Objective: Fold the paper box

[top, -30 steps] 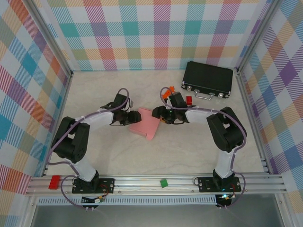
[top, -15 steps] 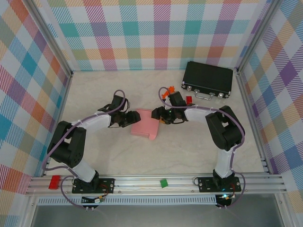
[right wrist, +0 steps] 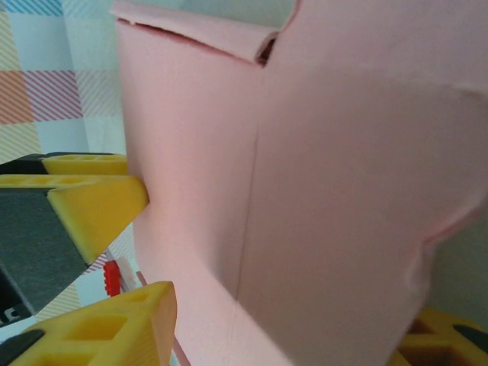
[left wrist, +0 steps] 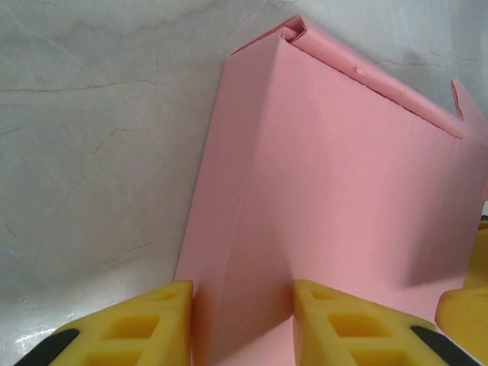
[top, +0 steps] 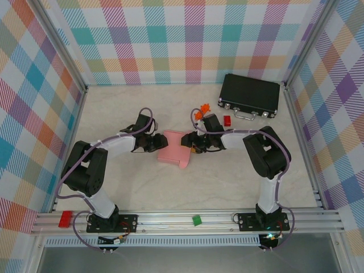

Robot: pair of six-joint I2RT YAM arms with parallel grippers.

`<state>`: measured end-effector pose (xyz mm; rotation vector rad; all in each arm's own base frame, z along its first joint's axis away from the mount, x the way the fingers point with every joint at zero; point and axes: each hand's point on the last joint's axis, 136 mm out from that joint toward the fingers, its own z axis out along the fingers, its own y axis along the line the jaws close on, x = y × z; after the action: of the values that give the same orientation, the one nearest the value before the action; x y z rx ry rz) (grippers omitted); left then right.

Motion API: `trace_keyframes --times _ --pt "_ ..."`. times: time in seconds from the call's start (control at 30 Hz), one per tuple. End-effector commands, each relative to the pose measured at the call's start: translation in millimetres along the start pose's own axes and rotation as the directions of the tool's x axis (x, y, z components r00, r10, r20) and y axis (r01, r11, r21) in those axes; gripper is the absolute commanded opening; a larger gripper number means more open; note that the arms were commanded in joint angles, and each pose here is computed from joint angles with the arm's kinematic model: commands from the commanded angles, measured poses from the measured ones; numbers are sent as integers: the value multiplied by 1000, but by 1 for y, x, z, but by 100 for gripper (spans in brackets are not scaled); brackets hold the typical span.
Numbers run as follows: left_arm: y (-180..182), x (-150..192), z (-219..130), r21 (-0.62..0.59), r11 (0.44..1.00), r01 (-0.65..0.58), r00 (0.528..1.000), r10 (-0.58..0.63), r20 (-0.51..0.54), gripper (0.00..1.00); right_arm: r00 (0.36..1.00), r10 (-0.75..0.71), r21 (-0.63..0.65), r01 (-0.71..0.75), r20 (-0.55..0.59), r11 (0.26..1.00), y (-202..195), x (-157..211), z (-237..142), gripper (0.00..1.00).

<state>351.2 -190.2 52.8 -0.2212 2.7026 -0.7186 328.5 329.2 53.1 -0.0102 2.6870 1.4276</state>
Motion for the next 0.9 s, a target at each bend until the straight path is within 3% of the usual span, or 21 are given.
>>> trace_keyframes --times 0.0,0.4,0.87 --pt "10 6 6 -15 1000 12 1000 -12 -22 34 1000 -15 -82 13 -21 997 14 1 2 51" --pt "13 8 10 31 998 61 998 -61 0 35 996 -87 -181 88 11 980 51 -8 -7 50" --pt "26 7 7 87 986 139 989 -143 36 40 988 -153 -211 151 11 966 88 -15 -6 50"
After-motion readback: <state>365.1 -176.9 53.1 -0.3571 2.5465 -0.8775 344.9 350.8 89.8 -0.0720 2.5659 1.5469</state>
